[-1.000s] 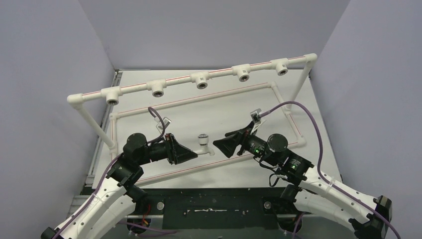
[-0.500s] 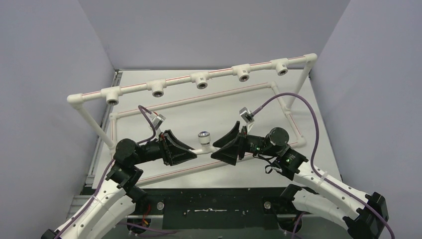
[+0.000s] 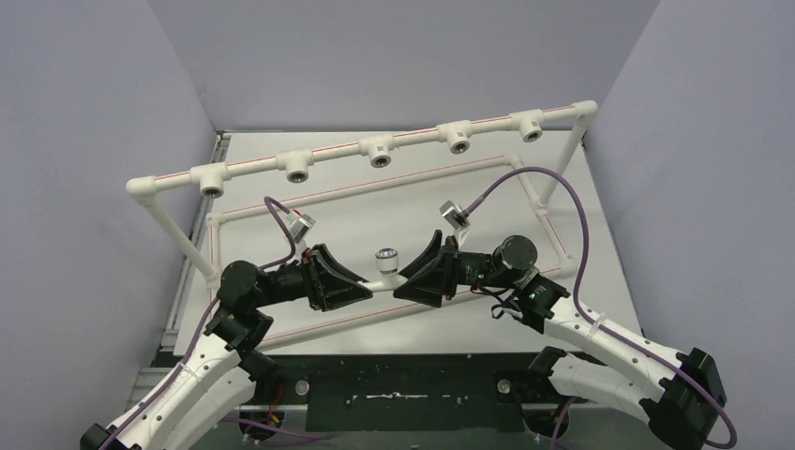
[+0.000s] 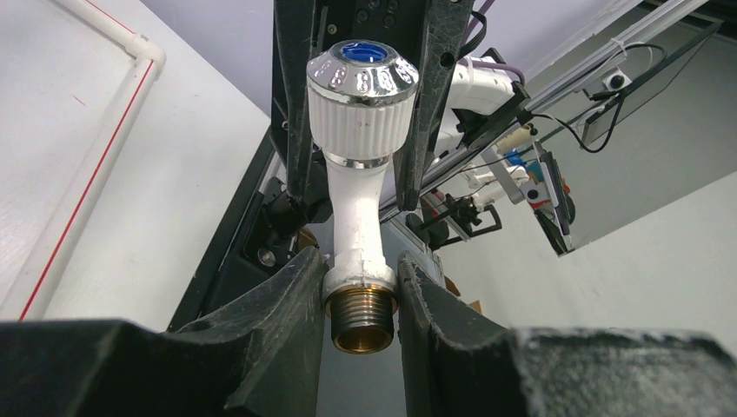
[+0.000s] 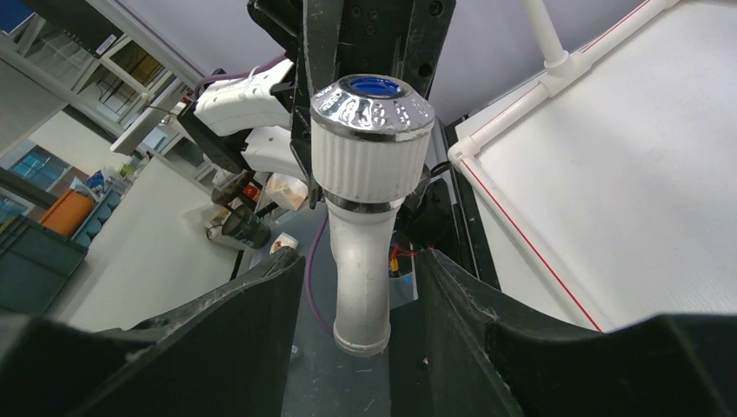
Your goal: Install the water faucets
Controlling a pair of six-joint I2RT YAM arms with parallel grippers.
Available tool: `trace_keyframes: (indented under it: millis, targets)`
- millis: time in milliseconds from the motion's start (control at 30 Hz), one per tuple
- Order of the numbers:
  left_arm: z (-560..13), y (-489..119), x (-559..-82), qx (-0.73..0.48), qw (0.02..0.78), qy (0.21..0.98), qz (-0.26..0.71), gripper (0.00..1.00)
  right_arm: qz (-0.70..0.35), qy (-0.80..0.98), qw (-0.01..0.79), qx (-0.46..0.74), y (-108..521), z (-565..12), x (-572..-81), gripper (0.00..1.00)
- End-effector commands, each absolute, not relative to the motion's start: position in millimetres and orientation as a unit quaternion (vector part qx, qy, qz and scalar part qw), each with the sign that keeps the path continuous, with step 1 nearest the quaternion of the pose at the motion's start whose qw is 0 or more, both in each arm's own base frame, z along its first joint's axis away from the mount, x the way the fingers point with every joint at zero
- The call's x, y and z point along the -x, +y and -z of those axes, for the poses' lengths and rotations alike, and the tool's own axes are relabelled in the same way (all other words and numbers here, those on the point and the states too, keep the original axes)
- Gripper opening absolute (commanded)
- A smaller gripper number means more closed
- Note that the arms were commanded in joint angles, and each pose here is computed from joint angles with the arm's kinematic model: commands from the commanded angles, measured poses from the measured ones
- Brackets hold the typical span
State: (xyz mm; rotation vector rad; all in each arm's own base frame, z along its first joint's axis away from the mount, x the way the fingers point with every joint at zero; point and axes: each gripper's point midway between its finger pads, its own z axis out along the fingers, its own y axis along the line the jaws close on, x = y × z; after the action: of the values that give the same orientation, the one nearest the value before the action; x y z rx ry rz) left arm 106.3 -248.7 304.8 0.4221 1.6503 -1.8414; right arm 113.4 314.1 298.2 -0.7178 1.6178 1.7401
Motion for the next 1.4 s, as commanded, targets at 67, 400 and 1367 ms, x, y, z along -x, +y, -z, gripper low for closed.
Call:
trace_keyframes:
  millis: [67, 400, 1367]
  targets:
    - [-325, -247, -100, -0.187, 0.334, 0.588, 0.712, 0.00, -0.678, 0.560, 0.367, 0.304, 314, -338, -110, 0.50]
    - [-322, -248, -100, -0.185, 0.329, 0.591, 0.713, 0.00, -0.677, 0.554, 0.372, 0.312, 314, -340, -110, 0.44]
    - [-315, -240, -137, -0.155, 0.378, 0.696, 0.590, 0.80, -0.612, 0.584, 0.438, 0.303, 294, -348, -118, 0.00]
